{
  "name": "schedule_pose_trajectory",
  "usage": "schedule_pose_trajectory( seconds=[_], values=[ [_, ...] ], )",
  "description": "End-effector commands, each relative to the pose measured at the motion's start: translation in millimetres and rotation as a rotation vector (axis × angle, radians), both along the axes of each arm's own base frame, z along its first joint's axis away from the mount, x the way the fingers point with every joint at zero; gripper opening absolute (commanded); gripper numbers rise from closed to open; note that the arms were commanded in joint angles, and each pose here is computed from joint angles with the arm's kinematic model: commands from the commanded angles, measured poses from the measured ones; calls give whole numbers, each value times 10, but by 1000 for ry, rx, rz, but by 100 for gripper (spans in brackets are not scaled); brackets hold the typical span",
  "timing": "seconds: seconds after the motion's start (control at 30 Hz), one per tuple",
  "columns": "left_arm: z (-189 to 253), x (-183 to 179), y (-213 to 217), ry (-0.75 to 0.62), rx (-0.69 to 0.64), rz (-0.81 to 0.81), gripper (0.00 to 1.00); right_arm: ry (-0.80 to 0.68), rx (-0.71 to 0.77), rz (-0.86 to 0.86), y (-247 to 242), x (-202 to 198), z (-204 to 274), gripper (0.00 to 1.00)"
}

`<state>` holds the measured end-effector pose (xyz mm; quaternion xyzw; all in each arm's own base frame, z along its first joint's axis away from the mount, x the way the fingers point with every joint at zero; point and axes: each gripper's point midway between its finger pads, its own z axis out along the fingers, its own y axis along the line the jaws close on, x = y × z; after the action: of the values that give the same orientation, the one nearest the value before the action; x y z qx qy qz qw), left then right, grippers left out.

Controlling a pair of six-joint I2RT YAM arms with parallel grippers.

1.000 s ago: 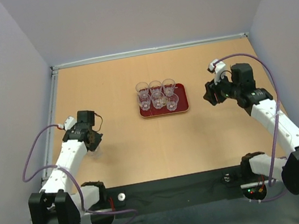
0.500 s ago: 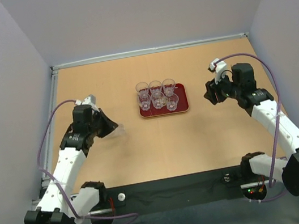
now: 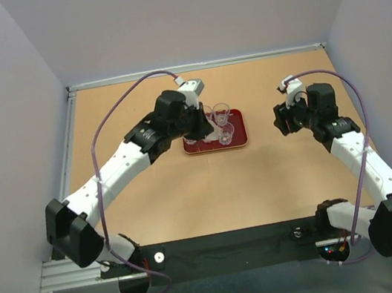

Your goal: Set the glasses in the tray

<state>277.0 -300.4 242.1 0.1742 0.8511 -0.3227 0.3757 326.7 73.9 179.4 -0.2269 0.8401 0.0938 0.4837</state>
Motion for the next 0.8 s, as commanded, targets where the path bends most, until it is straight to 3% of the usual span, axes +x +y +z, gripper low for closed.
schedule_pose_trajectory(
  seconds=[0.0,0.23,0.77],
  values=[
    [409,168,-380,-112,-22,-41,0,-77,-23,-93,-194,129,138,59],
    [286,373,-851,-99,24,-73,0,-82,-43,-172,-371,178,122,60],
    [54,714,-1442,-88,68,-99,0,-90,-51,-198,-428,189,135,61]
  ],
)
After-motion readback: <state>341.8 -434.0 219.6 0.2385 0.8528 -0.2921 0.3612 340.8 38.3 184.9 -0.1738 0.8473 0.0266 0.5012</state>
